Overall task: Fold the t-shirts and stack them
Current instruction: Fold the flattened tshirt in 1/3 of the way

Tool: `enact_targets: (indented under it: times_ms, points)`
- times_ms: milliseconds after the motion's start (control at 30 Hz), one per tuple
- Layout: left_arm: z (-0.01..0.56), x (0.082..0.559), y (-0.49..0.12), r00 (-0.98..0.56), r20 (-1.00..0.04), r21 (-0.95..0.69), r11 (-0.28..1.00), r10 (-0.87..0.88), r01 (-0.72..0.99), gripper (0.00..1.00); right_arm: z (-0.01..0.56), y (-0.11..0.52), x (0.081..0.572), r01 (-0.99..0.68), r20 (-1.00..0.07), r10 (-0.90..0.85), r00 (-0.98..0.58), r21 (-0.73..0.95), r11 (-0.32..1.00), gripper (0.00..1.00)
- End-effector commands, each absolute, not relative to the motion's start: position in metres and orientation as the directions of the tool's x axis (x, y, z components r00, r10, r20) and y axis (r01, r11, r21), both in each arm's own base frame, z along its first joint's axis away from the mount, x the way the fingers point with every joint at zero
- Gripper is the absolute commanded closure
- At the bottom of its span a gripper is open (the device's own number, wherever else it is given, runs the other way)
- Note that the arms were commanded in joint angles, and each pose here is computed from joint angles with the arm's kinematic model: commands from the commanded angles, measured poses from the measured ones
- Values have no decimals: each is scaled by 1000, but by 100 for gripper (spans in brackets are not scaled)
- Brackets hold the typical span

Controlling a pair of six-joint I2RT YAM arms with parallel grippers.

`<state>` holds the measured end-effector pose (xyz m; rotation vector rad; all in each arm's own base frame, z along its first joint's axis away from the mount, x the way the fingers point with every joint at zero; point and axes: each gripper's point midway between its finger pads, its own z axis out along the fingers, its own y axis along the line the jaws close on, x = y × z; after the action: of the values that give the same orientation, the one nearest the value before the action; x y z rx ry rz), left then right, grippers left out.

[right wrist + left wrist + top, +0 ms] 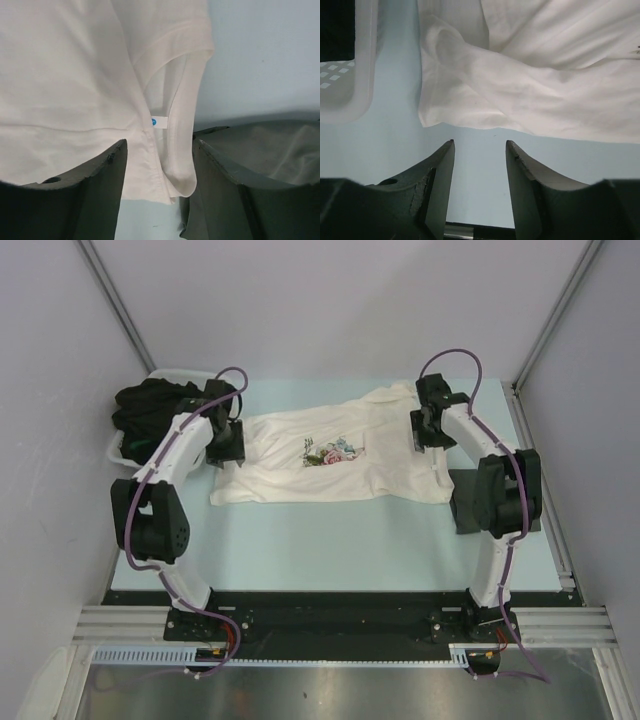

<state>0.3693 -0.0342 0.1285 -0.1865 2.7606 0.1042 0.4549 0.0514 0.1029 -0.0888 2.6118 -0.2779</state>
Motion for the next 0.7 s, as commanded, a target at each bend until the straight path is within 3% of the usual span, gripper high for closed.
enact_targets:
  times_ms: [0, 667]
  points:
    - [147, 378, -47, -894, -436, -31, 994, -107, -104, 49, 85, 62, 452, -30, -461, -102, -882, -161, 987, 41]
    - [144, 369, -40, -898, -432, 13, 995, -80, -95, 49, 38, 72, 455, -100, -402, -140, -905, -118, 988, 50]
